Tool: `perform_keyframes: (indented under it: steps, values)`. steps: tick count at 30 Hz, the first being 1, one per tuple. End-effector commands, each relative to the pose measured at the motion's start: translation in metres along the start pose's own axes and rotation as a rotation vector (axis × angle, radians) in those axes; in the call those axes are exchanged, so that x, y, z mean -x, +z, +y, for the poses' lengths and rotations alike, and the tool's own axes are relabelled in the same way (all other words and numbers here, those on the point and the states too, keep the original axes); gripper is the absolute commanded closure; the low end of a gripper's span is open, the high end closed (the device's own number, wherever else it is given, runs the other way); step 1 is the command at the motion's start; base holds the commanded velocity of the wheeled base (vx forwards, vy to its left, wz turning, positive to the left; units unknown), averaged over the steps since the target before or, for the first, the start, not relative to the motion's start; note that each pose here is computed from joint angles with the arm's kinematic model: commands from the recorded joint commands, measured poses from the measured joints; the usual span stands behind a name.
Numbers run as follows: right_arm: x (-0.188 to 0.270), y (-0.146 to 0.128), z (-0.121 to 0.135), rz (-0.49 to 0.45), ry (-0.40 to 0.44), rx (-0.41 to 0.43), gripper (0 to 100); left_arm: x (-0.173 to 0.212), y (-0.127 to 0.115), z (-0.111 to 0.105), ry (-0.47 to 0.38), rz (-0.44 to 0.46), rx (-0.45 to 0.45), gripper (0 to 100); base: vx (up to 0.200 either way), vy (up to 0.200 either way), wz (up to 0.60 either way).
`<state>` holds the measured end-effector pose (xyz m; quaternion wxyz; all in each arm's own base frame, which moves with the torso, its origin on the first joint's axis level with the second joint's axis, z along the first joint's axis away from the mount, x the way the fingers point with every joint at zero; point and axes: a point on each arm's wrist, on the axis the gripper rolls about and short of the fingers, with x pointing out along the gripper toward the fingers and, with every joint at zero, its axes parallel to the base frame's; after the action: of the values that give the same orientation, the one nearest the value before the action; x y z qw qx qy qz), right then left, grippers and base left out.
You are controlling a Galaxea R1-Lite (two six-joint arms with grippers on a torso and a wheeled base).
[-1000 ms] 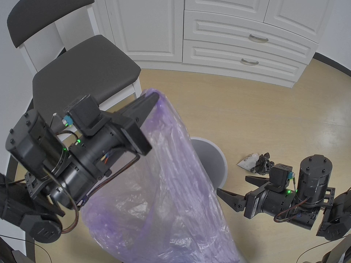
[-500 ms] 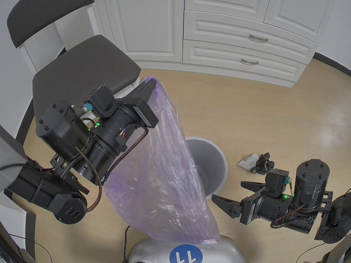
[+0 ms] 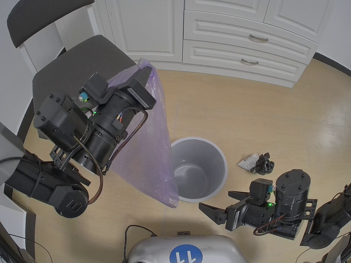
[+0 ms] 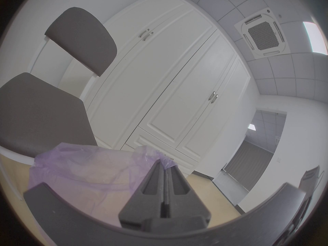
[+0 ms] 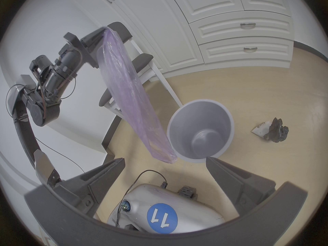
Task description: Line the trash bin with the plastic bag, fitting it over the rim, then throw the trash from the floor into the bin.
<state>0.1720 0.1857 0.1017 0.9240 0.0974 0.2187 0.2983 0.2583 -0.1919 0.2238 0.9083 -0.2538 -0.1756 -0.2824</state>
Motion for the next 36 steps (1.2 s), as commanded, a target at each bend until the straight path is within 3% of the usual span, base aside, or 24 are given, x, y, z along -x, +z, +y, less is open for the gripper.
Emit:
perform_keyframes:
  steps: [1, 9, 19, 29, 36]
  values:
    - [-0.018, -0.013, -0.004, 0.036, -0.018, -0.011, 0, -0.002, 0.013, -0.009, -0.023, -0.044, 0.026, 100, 0.000, 0.000, 0.00]
    - [-0.044, -0.027, -0.008, 0.003, -0.015, -0.067, 0, -0.006, 0.020, -0.018, -0.014, -0.090, 0.049, 100, 0.000, 0.000, 0.00]
    - [-0.065, -0.032, -0.034, 0.003, -0.087, -0.096, 0, -0.005, 0.026, -0.021, -0.021, -0.105, 0.056, 100, 0.000, 0.000, 0.00]
    - [-0.070, -0.038, -0.020, 0.013, -0.040, -0.128, 0, -0.004, 0.026, -0.028, -0.037, -0.108, 0.073, 100, 0.000, 0.000, 0.00]
    - [-0.073, -0.035, -0.016, -0.042, -0.018, -0.150, 0, -0.003, 0.024, -0.034, -0.051, -0.098, 0.083, 100, 0.000, 0.000, 0.00]
